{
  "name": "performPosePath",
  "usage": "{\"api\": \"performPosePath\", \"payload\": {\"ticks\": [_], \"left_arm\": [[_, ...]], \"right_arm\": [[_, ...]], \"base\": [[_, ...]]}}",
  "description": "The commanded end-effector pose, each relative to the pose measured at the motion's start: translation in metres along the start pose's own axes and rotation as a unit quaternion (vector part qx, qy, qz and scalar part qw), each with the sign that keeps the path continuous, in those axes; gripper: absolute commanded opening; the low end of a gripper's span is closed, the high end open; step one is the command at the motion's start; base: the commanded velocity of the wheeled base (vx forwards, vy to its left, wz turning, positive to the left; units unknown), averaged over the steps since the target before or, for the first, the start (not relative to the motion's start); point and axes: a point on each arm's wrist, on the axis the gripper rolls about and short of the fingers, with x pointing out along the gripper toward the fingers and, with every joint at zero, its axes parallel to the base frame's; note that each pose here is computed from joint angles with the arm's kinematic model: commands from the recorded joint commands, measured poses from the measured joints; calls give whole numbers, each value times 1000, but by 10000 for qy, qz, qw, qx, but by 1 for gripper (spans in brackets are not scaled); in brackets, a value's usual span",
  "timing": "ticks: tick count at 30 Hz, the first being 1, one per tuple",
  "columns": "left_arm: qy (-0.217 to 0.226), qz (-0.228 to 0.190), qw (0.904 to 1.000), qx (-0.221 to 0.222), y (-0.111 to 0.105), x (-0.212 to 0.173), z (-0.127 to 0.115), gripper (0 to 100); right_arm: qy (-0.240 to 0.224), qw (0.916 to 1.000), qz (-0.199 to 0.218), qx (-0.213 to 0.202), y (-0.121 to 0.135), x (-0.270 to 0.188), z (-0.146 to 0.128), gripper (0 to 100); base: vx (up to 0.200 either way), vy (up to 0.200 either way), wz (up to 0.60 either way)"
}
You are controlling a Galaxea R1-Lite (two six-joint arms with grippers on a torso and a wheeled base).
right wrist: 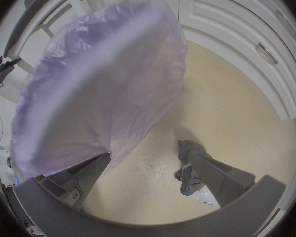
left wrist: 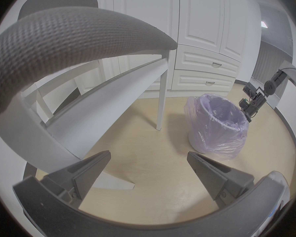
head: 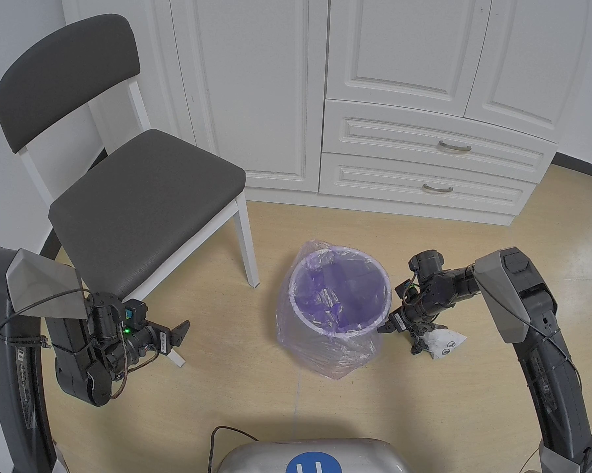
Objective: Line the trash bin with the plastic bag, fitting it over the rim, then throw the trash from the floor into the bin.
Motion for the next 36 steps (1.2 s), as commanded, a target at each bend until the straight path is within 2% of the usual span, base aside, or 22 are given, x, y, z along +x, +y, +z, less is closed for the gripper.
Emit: {"api": "performPosePath", "payload": {"ticks": [1, 10, 19, 21, 24, 28, 31, 34, 36], "left_arm": [[33, -16, 10000, -3, -1, 0, -1, 100], [64, -19, 10000, -7, -1, -4, -1, 100], [-10, 5, 10000, -16, -1, -9, 5, 100], [-18, 6, 10000, -15, -1, -10, 5, 100], [-56, 10, 10000, -18, -1, -13, 8, 100], [-108, 24, 9999, -22, 0, -14, 12, 100], [-124, 19, 9999, -18, -1, -17, 14, 100], [-109, 17, 9999, -20, -1, -20, 14, 100], [-116, 18, 9999, -19, -1, -24, 15, 100]], "right_arm": [[81, 9999, -49, 77, 2, 26, -19, 100], [74, 9997, -168, 183, 1, 31, -23, 100], [-214, 9985, -415, 302, -12, 29, -20, 100], [-426, 9959, -523, 596, -21, 18, -11, 100], [-612, 9919, -830, 737, -39, 1, -3, 100], [-823, 9868, -1182, 743, -45, -4, 3, 100], [-1151, 9796, -1469, 741, -51, -10, 12, 100], [-1338, 9754, -1595, 727, -53, -17, 19, 100], [-1633, 9710, -1598, 708, -52, -16, 24, 100]], "base": [[0, 0, 0], [0, 0, 0], [0, 0, 0], [0, 0, 0], [0, 0, 0], [0, 0, 0], [0, 0, 0], [0, 0, 0], [0, 0, 0]]}}
